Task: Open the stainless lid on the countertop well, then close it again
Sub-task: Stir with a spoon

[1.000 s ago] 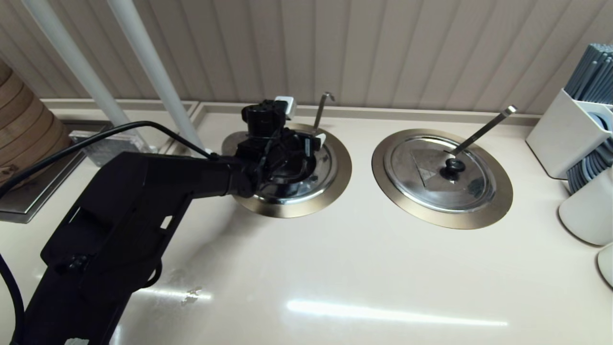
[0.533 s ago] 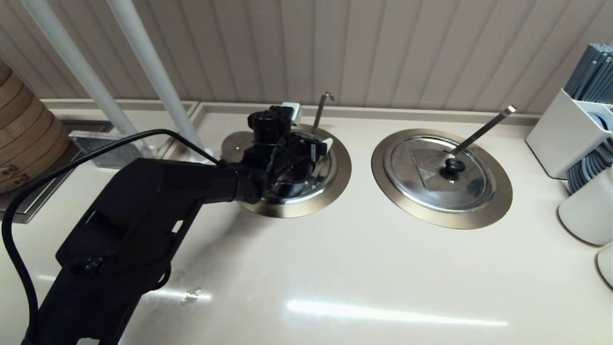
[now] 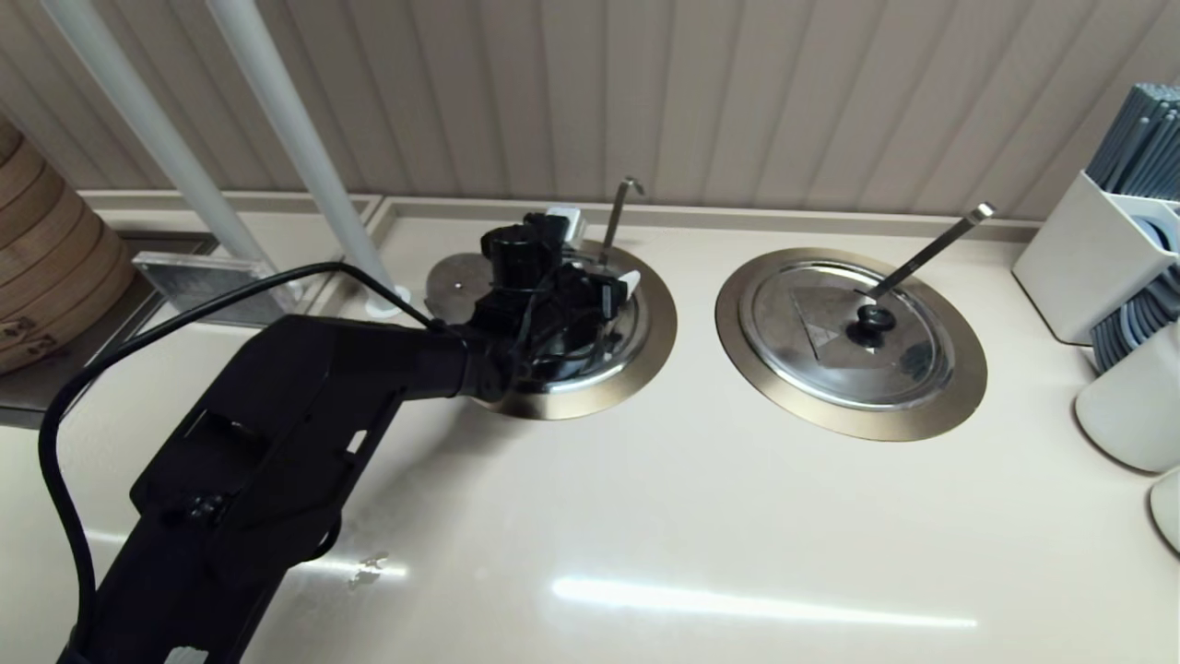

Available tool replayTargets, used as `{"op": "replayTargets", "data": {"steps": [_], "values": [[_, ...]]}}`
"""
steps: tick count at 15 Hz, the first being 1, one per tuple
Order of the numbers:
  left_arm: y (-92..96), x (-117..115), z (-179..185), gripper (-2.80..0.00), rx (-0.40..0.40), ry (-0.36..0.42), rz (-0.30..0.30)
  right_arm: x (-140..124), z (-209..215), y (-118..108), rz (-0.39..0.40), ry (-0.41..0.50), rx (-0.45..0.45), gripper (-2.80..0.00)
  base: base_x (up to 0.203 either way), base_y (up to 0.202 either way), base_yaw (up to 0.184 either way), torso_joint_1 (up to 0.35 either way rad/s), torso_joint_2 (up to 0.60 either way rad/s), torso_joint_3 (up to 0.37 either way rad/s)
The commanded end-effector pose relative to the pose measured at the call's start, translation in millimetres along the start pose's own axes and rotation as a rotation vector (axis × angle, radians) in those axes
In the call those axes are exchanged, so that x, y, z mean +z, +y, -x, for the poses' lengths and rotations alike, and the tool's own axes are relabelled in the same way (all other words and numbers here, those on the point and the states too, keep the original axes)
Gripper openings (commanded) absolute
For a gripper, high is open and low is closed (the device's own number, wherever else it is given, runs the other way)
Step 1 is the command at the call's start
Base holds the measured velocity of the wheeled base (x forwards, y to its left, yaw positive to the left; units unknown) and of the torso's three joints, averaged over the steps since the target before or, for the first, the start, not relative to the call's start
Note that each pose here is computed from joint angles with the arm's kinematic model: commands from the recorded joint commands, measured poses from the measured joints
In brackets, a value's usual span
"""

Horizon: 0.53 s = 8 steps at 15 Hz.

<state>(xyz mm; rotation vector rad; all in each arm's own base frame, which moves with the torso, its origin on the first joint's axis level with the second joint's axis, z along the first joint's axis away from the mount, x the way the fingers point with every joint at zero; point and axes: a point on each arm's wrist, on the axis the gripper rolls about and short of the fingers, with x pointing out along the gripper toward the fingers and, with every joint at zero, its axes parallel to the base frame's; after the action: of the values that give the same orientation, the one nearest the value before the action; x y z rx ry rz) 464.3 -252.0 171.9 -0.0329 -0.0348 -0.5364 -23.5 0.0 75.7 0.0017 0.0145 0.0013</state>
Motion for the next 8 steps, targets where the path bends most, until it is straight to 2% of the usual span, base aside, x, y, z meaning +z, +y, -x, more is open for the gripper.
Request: {"op": "replayTargets", "data": {"steps": [1,8], "values": [[0.1,-4.8,-1.5,-2.8,-0.004,0.005,0.001,-0.1,-0.1,0.0,0.0,0.002,0.0,-2.8,0.0,0.0,0.0,0.0,0.0,0.0],[1.3,-2.6,-1.5,-2.8,-0.017,-0.021,0.001,0.0,-0.1,0.0,0.0,0.001,0.0,-2.8,0.0,0.0,0.0,0.0,0.0,0.0]]}}
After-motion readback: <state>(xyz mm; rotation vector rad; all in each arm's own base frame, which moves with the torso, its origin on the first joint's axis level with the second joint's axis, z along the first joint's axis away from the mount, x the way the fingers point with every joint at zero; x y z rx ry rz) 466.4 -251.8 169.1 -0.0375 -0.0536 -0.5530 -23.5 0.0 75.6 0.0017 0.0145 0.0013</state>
